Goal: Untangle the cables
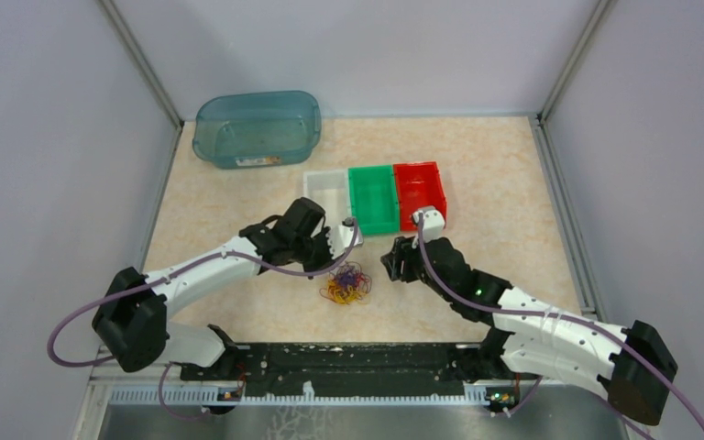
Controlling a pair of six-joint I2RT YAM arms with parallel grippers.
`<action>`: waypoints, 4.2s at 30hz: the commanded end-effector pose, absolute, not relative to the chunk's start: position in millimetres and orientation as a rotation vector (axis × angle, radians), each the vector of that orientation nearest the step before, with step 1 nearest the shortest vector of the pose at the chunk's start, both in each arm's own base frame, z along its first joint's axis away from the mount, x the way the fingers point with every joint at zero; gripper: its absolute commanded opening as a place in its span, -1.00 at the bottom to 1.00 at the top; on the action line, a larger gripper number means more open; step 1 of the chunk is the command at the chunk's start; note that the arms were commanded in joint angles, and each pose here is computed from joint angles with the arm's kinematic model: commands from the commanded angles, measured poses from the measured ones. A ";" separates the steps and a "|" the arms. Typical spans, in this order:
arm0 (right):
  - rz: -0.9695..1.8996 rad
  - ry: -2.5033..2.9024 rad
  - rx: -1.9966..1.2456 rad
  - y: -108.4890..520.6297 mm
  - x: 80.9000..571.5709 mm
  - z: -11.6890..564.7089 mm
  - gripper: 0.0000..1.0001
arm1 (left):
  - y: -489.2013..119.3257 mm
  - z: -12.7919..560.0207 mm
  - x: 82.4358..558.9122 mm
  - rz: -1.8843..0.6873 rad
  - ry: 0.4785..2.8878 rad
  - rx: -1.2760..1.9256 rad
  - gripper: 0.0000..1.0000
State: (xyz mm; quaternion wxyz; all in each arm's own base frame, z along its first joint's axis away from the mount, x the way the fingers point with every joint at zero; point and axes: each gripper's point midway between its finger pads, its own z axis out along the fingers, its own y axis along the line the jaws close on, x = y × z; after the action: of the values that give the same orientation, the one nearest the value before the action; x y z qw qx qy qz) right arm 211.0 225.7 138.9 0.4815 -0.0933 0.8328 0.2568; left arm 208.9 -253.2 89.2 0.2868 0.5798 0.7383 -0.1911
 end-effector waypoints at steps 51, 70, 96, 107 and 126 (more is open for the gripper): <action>0.781 1.622 -0.113 333.9 242.2 206.8 0.69 | -271.7 315.6 149.7 -0.790 1.525 1.583 -1.00; 0.740 1.780 -0.028 329.2 240.8 133.2 0.36 | -252.3 452.6 161.0 -0.575 1.167 1.374 -0.99; 0.755 1.876 -0.022 316.2 225.0 94.8 0.31 | -212.7 617.9 188.8 -0.080 0.686 1.078 -0.99; 0.752 1.793 -0.024 303.9 226.6 136.0 0.39 | -220.8 601.0 197.5 -0.058 0.691 1.114 -1.00; 0.589 1.661 0.019 261.4 247.5 219.2 0.47 | -247.1 443.8 264.8 0.000 1.064 1.225 -1.00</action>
State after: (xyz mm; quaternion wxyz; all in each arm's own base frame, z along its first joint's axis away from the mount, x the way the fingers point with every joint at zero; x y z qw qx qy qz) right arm 236.7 270.8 186.2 0.6138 -0.0096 0.7412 0.2717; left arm 245.7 -250.5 453.5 0.6868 0.5784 0.4394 -0.0247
